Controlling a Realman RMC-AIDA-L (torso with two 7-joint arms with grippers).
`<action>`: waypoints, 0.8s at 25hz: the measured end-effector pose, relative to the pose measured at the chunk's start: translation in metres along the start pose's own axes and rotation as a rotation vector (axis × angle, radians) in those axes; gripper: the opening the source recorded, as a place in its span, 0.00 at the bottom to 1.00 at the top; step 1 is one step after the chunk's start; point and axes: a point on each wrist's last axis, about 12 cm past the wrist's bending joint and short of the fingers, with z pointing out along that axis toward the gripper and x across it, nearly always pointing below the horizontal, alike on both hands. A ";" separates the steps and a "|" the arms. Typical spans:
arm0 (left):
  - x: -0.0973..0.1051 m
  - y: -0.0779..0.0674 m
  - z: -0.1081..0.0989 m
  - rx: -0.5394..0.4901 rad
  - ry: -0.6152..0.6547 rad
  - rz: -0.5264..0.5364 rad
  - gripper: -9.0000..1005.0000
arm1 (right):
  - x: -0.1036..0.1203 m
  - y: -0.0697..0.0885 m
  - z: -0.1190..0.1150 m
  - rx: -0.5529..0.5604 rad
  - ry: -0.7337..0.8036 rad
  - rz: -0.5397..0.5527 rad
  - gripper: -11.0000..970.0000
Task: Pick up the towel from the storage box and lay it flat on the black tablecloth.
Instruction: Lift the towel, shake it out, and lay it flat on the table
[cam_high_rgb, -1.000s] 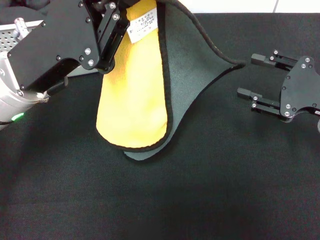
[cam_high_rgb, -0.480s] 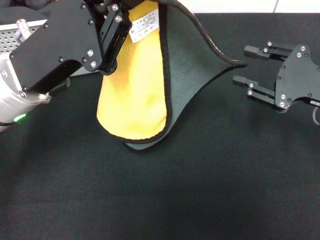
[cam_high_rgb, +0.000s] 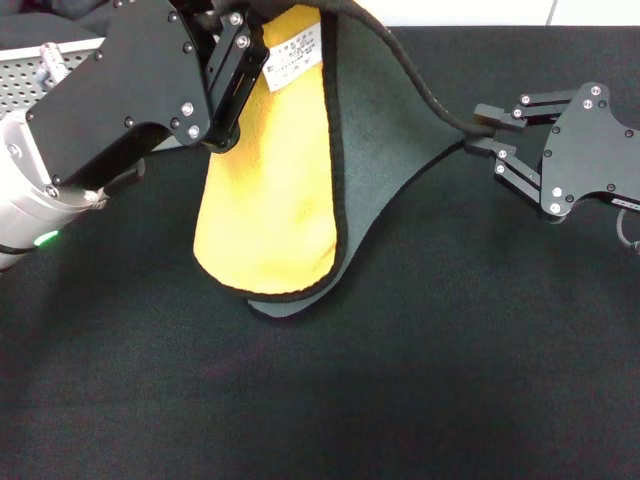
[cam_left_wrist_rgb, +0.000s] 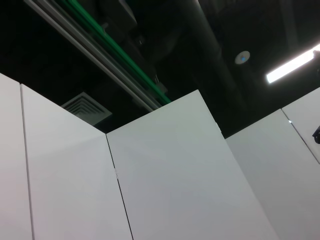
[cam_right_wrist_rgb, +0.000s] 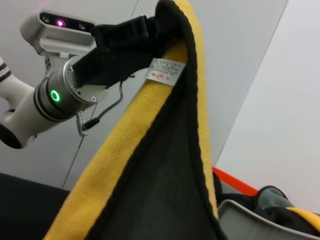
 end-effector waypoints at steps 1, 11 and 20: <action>0.000 0.000 0.000 0.000 0.000 0.001 0.04 | 0.000 0.000 0.000 -0.003 -0.004 -0.001 0.24; 0.001 -0.002 -0.003 -0.012 0.006 -0.004 0.04 | -0.005 -0.002 0.000 0.000 -0.008 -0.016 0.05; 0.002 -0.013 -0.014 0.017 0.054 -0.106 0.04 | -0.045 -0.017 -0.012 0.017 0.034 0.021 0.02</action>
